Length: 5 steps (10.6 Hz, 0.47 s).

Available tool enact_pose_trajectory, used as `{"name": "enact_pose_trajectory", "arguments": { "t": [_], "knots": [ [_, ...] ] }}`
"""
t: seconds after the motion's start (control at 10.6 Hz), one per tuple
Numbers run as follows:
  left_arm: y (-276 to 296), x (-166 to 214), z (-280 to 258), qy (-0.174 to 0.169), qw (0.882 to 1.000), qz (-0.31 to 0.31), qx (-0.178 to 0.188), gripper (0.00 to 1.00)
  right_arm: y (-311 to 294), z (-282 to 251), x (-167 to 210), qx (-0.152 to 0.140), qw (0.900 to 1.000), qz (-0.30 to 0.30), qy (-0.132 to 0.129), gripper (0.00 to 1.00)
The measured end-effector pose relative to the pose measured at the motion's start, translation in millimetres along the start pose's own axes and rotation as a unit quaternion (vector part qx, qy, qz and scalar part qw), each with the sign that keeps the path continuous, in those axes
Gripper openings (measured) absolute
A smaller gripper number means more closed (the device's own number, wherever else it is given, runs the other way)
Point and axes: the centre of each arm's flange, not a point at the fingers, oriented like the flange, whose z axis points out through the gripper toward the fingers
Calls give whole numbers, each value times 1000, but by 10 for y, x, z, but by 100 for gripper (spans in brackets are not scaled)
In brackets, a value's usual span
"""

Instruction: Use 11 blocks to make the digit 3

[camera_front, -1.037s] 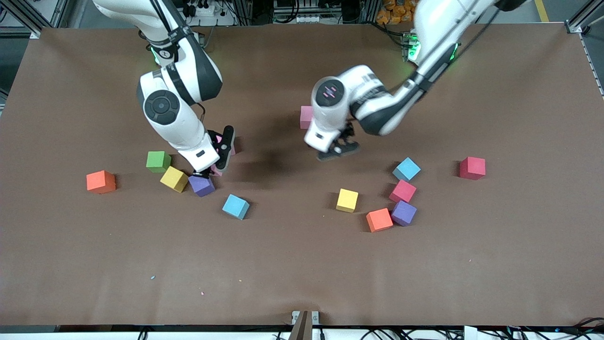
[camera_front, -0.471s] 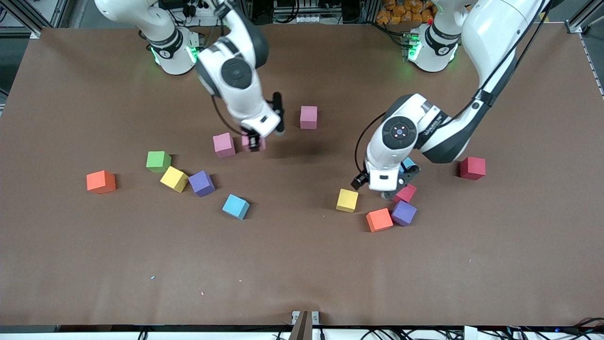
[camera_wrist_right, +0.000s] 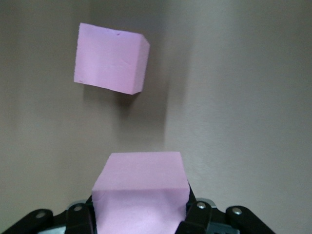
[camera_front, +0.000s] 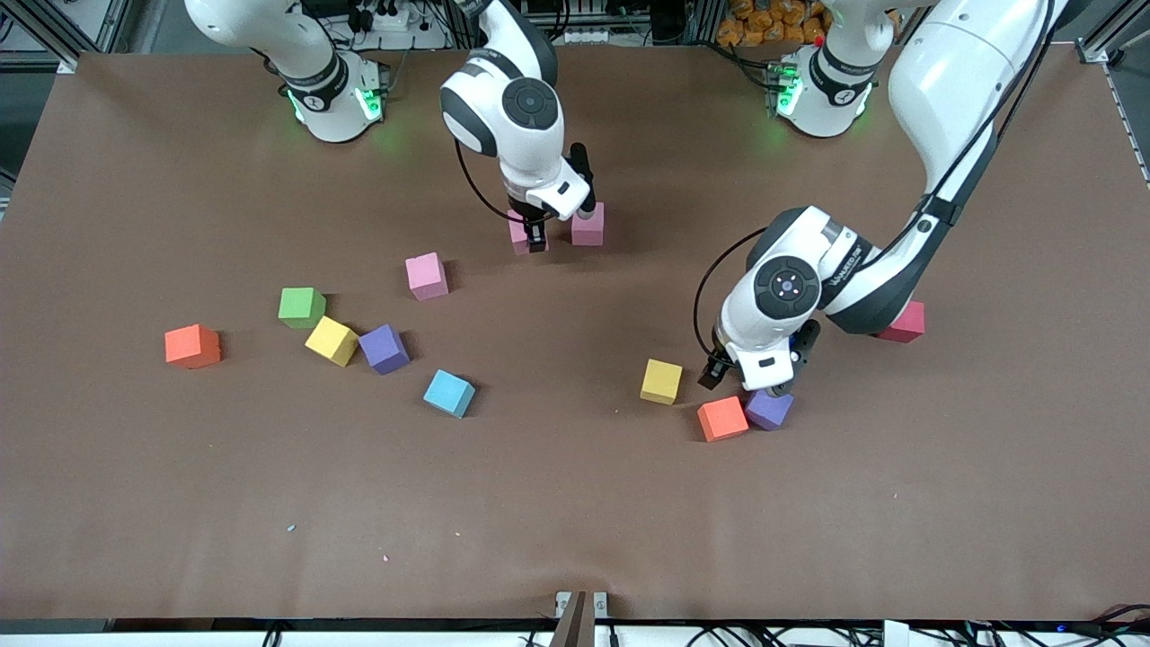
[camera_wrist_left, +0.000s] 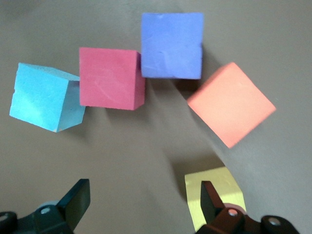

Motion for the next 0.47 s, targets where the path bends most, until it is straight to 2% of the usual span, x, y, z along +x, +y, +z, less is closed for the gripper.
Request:
{"name": "enact_pose_trajectory", "arguments": {
  "t": [0.19,0.47],
  "knots": [
    [3,178,106,3,999,-43,7,100,-212,188,122,-1,1000,10,-3,62],
    [9,108,187,1,996,-93,13,100,-323,387,138,-6,1000,12,-1,62]
  ]
}}
